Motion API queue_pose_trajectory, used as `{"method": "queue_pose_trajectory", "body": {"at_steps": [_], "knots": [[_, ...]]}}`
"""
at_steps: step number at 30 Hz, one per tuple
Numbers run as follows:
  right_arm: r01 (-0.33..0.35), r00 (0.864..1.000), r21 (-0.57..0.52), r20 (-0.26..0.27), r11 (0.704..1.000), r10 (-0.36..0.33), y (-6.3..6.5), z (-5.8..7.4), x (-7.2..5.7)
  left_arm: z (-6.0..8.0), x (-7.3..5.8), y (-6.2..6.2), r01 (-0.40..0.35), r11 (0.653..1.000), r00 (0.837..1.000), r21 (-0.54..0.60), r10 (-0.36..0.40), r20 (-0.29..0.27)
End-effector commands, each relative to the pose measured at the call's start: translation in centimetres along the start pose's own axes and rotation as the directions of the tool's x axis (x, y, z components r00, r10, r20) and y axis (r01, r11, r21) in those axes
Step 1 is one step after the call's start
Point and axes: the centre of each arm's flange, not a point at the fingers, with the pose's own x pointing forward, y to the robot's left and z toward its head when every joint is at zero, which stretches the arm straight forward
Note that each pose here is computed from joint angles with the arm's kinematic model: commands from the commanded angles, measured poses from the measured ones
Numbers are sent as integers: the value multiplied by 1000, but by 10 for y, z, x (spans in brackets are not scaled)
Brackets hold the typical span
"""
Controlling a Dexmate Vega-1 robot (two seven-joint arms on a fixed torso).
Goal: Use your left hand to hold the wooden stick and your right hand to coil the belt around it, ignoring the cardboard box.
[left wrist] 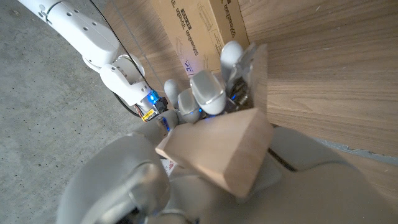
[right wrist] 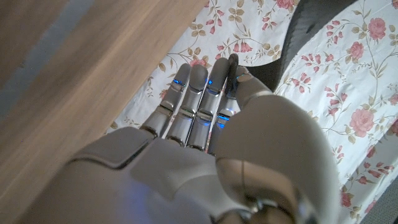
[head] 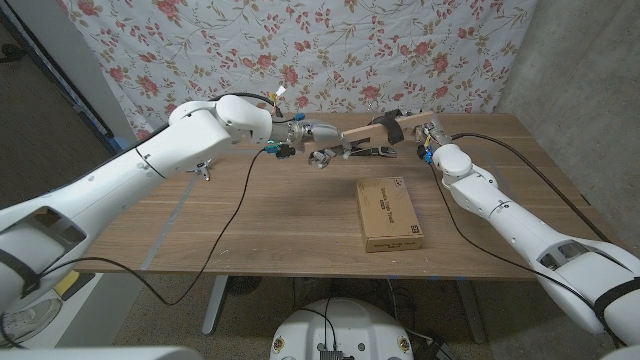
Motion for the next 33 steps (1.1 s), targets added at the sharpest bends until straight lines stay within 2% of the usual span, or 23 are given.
{"method": "queue_pose_trajectory", "body": {"at_steps": [1,3,5,7,9,11,21,29,33], "knots": [[-2,995,-82,101,997,10,-12,61,8,-5,-3,-4,6,1000,999,1,-6,-32],[8,992,-91,126,996,3,-13,73,8,-7,-3,-5,2,1000,999,1,-2,-53],[10,991,-93,136,996,3,-14,77,7,-8,-3,-5,3,1000,998,0,-3,-62],[23,986,-102,168,995,-6,-16,90,5,-11,-3,-4,5,1000,996,-2,-5,-85],[24,984,-110,177,994,-5,-16,94,4,-11,-4,-4,6,1000,996,-2,-6,-91],[42,980,-129,199,991,-16,-19,107,3,-12,-4,-3,15,1000,994,-1,-15,-106],[77,965,-145,258,986,-38,-26,136,-1,-13,-3,-2,14,1000,990,16,-12,-138],[149,934,-165,346,975,-84,-24,163,-13,-16,0,10,-38,999,987,24,41,-157],[170,918,-163,384,972,-96,-31,180,-19,-19,2,16,-57,998,987,15,58,-151]]}}
